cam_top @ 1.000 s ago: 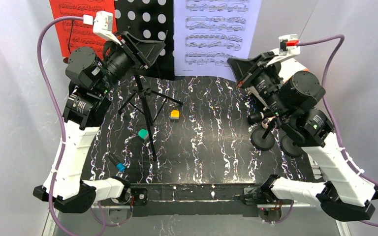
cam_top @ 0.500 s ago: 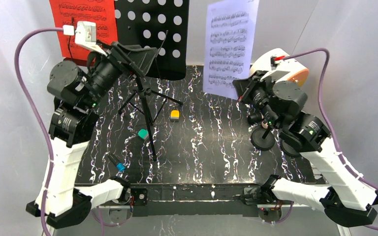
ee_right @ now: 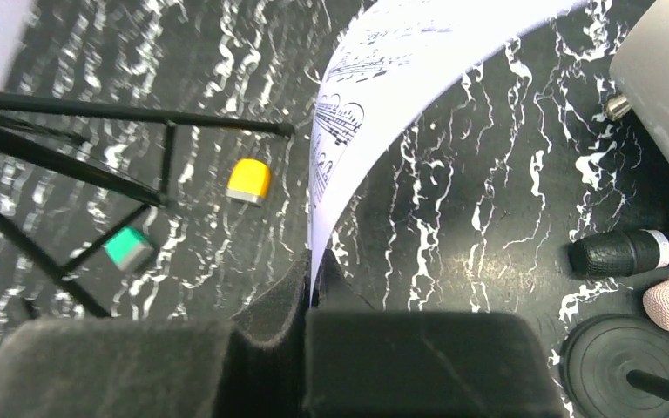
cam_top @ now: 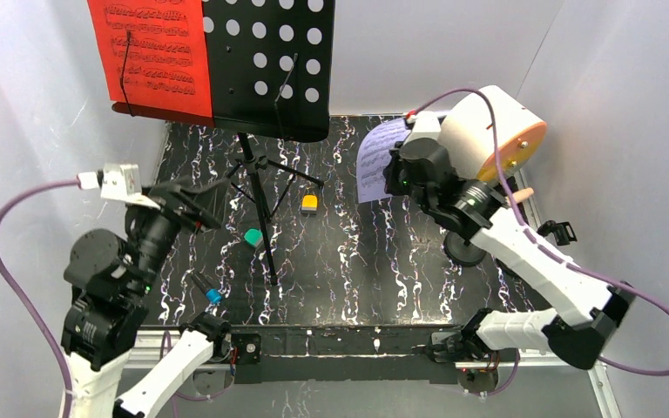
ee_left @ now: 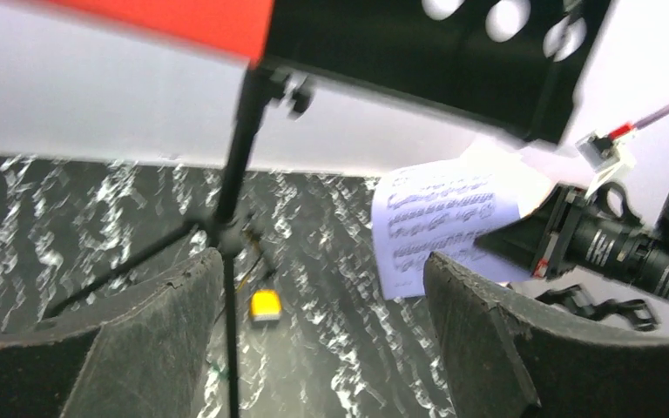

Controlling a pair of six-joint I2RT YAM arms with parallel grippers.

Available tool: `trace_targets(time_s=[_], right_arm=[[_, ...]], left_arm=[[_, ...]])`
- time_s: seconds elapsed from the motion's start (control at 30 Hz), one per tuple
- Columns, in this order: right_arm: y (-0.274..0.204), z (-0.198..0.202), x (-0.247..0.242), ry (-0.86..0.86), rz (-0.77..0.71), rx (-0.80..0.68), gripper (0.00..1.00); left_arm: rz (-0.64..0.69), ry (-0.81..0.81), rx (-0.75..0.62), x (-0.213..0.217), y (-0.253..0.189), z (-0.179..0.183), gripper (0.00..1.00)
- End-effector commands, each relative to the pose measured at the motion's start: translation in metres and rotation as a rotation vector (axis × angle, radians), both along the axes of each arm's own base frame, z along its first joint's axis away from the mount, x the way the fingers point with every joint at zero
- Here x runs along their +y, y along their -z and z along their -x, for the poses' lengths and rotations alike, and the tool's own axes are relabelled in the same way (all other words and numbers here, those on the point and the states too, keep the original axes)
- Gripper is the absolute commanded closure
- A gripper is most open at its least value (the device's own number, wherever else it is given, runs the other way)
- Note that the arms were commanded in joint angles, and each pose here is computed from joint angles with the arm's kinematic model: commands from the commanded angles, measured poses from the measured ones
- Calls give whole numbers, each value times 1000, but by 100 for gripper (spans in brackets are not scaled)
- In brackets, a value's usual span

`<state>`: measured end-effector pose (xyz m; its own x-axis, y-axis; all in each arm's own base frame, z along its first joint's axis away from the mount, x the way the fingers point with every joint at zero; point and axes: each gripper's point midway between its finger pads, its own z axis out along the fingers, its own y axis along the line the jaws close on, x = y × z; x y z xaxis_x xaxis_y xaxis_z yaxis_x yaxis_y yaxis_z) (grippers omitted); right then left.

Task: Pack up the instrument practice props
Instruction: Place the sheet music at the center of the board.

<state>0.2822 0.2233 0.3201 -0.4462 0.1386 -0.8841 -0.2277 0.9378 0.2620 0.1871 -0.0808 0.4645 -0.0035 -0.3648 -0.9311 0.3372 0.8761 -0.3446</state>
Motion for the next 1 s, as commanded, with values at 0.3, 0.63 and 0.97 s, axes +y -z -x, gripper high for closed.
trace_targets(time_s=[0.3, 0.63, 0.97], right_arm=[[34, -94, 51, -128, 151, 62, 99], [-5, -148, 101, -320, 78, -44, 99], [-28, -154, 132, -503, -24, -122, 99]], left_arm=[[-36, -196, 178, 35, 155, -2, 15], [-32, -275, 124, 49, 190, -6, 14], [-8, -303, 72, 56, 199, -4, 14]])
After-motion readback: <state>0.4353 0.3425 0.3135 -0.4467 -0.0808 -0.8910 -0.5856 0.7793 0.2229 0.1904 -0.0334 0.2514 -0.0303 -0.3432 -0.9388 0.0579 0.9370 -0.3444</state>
